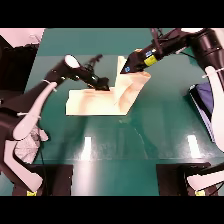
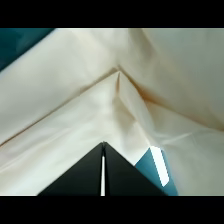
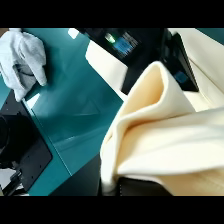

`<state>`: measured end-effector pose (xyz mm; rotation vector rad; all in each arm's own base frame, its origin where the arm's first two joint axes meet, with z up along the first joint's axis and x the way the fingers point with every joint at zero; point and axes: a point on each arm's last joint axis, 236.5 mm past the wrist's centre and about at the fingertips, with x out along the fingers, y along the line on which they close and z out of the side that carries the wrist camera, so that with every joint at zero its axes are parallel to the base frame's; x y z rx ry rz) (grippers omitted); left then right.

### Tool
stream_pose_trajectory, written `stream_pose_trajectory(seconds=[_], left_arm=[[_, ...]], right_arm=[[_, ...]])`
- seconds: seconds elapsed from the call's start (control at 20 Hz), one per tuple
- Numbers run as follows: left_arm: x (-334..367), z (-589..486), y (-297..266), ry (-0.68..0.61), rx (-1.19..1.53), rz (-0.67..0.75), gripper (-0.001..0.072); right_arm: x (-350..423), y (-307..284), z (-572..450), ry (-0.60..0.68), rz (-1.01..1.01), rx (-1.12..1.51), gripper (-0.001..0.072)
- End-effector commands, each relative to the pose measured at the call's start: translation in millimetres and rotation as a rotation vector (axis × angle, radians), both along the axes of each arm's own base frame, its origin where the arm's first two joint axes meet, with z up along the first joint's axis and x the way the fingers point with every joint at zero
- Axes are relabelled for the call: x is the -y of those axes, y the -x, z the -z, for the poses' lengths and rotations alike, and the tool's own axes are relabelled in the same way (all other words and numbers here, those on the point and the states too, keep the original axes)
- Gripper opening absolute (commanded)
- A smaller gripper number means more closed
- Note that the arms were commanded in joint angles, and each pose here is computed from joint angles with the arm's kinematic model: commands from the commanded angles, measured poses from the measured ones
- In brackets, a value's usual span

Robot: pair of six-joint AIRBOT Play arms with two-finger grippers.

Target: Fold the shirts.

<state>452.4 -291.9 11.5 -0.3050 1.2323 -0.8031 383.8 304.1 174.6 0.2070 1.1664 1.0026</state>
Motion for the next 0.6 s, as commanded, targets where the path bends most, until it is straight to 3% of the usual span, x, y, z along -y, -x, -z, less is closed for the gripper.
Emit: stream_pose_trajectory(seconds=[0.0, 0.1, 0.3, 0.35, 0.4, 0.45, 0.5, 0.55], left_arm=[[-71.5, -49.6, -9.4, -0.054, 0.095, -0.032, 0.0024], [-115.5, -78.2, -7.2, -0.079, 0.132, -0.068, 0.0024], [-185.1, -125.3, -4.1, -0.098, 0.199, -0.191, 0.0025], [-197.3, -131.8, -4.3, -0.100, 0.210, -0.217, 0.0025], [-206.3, -137.3, -4.0, -0.102, 0.220, -0.237, 0.0025], [-213.9, -140.2, -4.1, -0.104, 0.226, -0.254, 0.0025], [-218.4, -140.3, -2.3, -0.105, 0.218, -0.259, 0.0025], [-221.5, -138.8, 0.9, -0.108, 0.204, -0.256, 0.0024]], right_arm=[[-33.3, 0.5, 13.3, -0.021, -0.024, 0.016, 0.0016], [-64.0, 5.2, 30.8, -0.038, -0.067, 0.011, 0.0017], [-155.7, 14.1, 49.7, -0.244, -0.141, 0.032, 0.0022], [-180.8, 10.1, 55.5, -0.296, -0.137, 0.078, 0.0097], [-205.9, 8.9, 59.3, -0.340, -0.139, 0.118, 0.0374], [-226.6, 11.8, 56.4, -0.384, -0.141, 0.124, 0.0567], [-240.1, 18.3, 51.1, -0.407, -0.174, 0.151, 0.0614], [-242.6, 21.4, 45.5, -0.414, -0.190, 0.169, 0.0613]])
